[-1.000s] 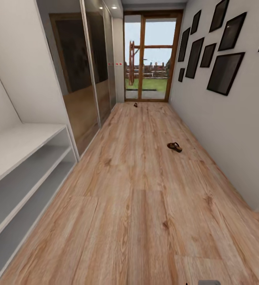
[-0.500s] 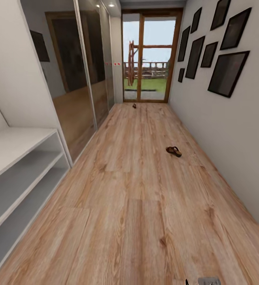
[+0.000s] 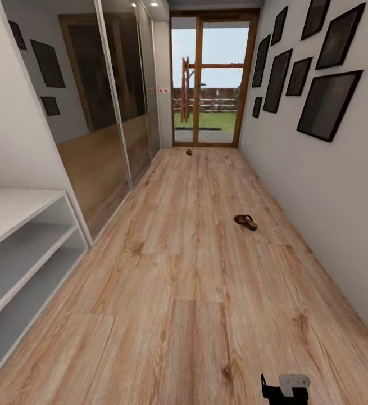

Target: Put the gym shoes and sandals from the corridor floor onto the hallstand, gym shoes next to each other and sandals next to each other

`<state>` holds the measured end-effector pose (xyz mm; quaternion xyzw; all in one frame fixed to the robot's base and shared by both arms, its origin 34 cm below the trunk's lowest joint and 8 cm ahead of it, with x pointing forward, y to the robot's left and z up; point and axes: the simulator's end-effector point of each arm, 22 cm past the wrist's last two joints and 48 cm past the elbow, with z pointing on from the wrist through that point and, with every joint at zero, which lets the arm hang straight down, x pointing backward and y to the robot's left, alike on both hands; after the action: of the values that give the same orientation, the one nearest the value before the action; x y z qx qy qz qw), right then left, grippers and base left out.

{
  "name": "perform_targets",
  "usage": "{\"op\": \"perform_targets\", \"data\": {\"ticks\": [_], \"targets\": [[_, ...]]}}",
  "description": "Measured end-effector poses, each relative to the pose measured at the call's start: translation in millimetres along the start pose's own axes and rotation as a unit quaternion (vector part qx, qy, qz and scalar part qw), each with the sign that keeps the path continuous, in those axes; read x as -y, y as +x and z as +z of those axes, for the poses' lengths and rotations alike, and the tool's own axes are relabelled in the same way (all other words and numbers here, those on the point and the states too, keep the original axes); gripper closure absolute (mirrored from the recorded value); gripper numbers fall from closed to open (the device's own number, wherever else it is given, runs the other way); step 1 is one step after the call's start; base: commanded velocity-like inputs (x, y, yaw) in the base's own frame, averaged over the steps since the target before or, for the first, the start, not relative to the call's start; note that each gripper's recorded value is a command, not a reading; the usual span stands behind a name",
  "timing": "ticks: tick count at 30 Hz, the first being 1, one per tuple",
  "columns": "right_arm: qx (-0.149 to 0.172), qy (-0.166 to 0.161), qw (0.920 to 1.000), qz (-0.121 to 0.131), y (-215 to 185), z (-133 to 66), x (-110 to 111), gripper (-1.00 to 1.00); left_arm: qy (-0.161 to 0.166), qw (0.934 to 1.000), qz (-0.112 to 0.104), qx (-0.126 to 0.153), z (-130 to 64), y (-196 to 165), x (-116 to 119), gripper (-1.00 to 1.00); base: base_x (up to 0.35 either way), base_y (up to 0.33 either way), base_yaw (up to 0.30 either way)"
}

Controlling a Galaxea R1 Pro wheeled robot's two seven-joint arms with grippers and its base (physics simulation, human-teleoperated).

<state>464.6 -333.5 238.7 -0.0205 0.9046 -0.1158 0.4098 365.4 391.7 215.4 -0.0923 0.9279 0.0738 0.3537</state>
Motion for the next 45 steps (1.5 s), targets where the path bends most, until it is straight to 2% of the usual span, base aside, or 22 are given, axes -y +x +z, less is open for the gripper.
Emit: {"op": "perform_targets", "data": {"ticks": [45], "targets": [[-0.001, 0.001, 1.0000, 0.000, 0.9, -0.3, 0.7, -1.00, 0.000, 1.0000, 0.000, 0.000, 0.0, 0.0, -0.1, -1.00, 0.303, -0.134, 0.000]]}}
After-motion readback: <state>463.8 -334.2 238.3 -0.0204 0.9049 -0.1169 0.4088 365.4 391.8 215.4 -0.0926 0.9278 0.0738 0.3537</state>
